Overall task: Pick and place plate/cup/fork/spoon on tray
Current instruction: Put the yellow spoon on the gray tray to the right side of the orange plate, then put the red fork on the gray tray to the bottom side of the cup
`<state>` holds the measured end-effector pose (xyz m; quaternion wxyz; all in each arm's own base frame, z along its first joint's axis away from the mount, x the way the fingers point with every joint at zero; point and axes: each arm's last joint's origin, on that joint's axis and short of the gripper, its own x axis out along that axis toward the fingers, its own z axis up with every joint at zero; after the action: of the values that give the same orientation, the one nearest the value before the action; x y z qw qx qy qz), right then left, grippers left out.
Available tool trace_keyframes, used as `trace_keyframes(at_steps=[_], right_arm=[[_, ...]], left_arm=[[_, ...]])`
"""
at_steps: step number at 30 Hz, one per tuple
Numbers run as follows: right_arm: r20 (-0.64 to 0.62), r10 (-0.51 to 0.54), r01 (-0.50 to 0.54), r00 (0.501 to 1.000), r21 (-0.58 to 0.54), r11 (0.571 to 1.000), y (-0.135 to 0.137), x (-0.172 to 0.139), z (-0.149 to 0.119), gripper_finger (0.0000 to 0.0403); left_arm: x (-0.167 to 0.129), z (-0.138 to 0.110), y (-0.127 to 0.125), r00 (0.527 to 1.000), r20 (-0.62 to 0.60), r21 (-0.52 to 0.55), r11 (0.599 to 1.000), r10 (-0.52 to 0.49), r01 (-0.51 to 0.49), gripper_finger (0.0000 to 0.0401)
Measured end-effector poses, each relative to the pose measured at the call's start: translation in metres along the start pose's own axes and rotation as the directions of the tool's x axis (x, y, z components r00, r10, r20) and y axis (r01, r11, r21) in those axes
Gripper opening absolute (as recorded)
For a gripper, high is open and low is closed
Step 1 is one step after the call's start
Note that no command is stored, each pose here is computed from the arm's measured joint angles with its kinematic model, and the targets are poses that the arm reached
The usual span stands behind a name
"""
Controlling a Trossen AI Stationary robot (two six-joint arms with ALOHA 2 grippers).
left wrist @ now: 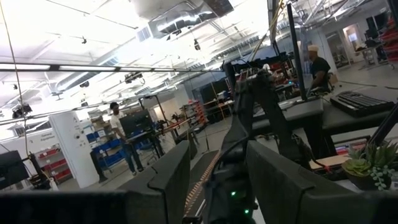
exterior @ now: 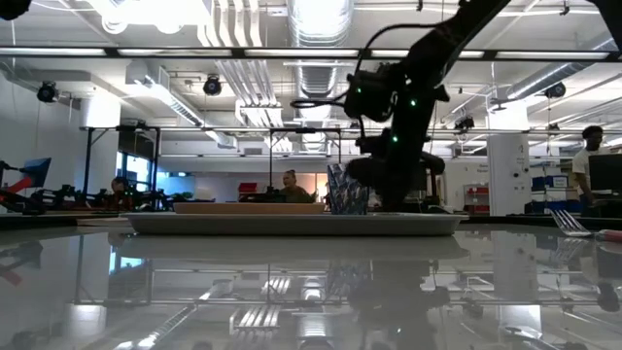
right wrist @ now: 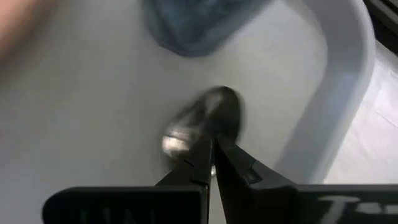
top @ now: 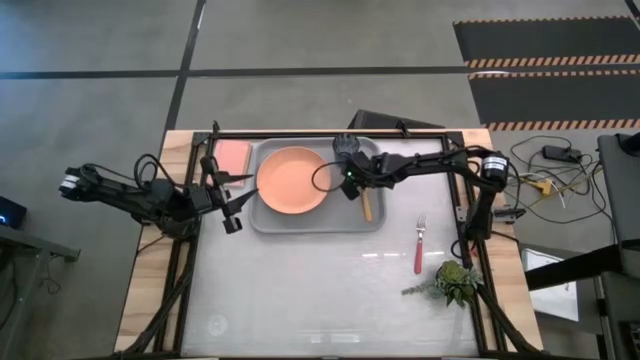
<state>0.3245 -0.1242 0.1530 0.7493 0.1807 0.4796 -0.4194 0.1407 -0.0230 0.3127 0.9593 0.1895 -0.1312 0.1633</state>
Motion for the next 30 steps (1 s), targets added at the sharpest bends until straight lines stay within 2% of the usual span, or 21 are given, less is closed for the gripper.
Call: trace_keyframes(at_steps=[7,18,25,30], right_arm=[[0.039,0.057,-0.057,0.998,0.001,0.998,-0.007,0.014,-0.008,0.0008],[0.024,0.044,-0.044,0.999,0.005,0.999,-0.008,0.016,-0.012,0.0008],[0.038,0.054,-0.054,0.998,-0.011,0.999,-0.003,0.002,0.003,0.0008],[0.02,0.07,-0.069,0.997,-0.024,0.997,0.007,-0.023,0.011,0.0008]], left_arm=[[0.0,0.0,0.0,1.0,0.001,0.0,1.0,0.001,-0.001,0.0141],[0.0,0.0,0.0,1.0,0.001,-0.001,1.0,0.0,0.0,0.0141],[0.0,0.0,0.0,1.0,0.001,0.0,1.0,0.0,0.0,0.0141],[0.0,0.0,0.0,1.0,0.0,0.0,1.0,0.0,0.0,0.0141]])
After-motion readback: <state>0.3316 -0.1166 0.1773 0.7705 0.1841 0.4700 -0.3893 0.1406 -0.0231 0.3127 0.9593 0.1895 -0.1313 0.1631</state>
